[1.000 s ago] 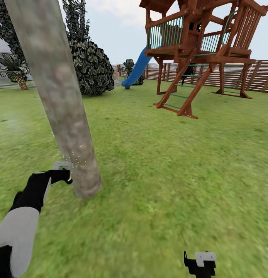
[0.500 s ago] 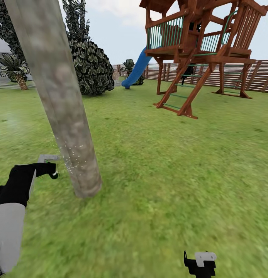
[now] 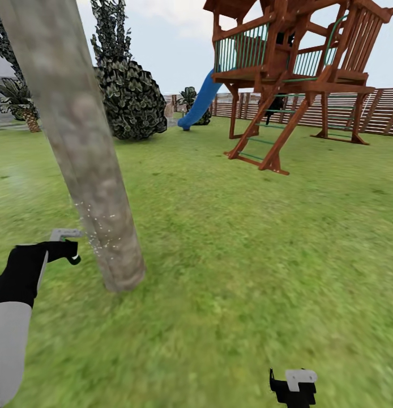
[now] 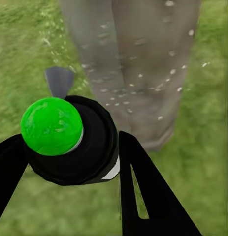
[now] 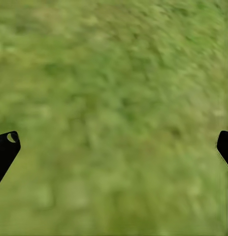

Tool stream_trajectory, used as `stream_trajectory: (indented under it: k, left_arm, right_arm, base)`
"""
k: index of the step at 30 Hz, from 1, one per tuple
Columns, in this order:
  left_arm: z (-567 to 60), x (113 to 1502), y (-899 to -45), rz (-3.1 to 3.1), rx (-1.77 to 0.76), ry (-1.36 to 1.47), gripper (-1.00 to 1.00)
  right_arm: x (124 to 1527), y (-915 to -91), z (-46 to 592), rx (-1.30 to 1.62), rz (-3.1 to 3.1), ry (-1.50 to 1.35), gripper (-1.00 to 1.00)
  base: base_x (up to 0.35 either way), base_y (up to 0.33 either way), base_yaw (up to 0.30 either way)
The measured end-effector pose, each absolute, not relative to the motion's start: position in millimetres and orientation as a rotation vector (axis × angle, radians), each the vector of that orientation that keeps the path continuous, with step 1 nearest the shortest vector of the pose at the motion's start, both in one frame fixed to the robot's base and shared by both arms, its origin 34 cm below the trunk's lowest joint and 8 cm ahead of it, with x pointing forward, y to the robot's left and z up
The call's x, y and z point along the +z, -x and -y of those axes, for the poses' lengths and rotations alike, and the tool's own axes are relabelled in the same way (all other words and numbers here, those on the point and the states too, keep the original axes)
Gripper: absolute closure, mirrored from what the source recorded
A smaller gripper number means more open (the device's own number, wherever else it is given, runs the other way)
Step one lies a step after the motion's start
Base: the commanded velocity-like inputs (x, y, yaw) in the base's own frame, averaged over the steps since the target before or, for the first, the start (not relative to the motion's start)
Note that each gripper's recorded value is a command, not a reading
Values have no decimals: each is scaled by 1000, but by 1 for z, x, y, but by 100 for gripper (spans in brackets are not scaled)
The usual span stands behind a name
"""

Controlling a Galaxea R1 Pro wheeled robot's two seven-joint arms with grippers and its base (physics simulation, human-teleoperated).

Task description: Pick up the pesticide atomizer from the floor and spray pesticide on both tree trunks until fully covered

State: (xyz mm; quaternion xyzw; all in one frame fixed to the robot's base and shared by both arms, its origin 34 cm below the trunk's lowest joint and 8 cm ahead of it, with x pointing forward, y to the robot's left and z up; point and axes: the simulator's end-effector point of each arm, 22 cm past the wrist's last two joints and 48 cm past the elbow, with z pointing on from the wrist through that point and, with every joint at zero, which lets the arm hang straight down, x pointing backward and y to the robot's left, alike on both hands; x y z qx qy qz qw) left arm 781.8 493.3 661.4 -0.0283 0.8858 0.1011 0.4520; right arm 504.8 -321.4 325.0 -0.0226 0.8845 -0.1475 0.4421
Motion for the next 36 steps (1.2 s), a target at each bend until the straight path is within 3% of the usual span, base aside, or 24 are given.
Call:
stream_trajectory:
  k: [9, 36]
  left_arm:
    - [-493, 660, -782, -2190, 251, 71, 100]
    - [-496, 661, -781, -2188, 265, 77, 100]
  right_arm:
    - [325, -505, 321, -365, -2195, 56, -100]
    - [325, -505, 323, -370, -2194, 53, -100]
  base:
    - [4, -273, 204]
    - [0, -274, 3]
